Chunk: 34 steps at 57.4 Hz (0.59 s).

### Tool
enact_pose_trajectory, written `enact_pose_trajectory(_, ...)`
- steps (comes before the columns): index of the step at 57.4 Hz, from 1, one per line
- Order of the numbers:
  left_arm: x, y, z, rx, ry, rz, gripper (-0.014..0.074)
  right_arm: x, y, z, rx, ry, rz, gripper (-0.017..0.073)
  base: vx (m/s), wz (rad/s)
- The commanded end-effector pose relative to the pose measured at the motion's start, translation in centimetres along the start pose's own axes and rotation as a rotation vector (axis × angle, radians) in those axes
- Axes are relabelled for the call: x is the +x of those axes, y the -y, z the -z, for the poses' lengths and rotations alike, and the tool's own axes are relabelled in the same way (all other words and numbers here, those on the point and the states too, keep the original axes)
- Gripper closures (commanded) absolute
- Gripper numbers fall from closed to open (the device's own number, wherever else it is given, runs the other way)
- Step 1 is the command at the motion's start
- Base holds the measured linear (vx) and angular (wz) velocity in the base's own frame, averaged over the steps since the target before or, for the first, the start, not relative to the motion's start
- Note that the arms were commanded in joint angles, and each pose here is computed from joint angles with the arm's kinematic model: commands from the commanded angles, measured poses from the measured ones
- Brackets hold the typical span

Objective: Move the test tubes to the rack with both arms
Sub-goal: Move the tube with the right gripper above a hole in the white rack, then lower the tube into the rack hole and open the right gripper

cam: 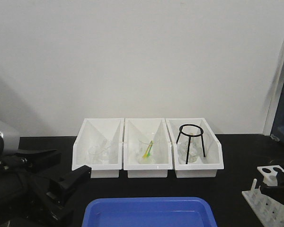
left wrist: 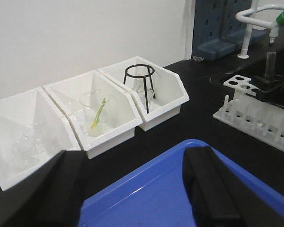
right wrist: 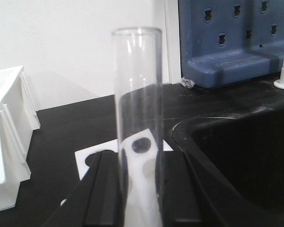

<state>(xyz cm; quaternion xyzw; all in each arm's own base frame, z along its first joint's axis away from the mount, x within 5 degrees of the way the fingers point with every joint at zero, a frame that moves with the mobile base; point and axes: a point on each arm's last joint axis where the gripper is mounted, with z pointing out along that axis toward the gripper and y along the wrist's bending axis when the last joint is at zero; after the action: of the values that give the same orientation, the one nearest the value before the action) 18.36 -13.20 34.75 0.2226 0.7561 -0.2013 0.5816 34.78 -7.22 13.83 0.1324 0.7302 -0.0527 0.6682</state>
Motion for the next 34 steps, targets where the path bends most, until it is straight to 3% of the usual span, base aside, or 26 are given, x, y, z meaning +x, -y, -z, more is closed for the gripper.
enact_pose_trajectory(1, -2.2, 0.2, 0.8, 0.013, 0.131, 0.011, 0.0064, -2.0, 0.0, -0.2, -0.006, 0.1, 0.011, 0.0445, 0.0, 0.0)
enact_pose_trajectory(22, -2.2, 0.2, 0.8, 0.013, 0.131, 0.011, 0.0064, -2.5, -0.1, -0.1, -0.009, 0.15, 0.011, 0.0049, 0.0, 0.0)
enact_pose_trajectory(34, -2.2, 0.2, 0.8, 0.013, 0.131, 0.011, 0.0064, -4.7, -0.3, 0.5, -0.018, 0.22, 0.003, 0.0005, 0.0, 0.0)
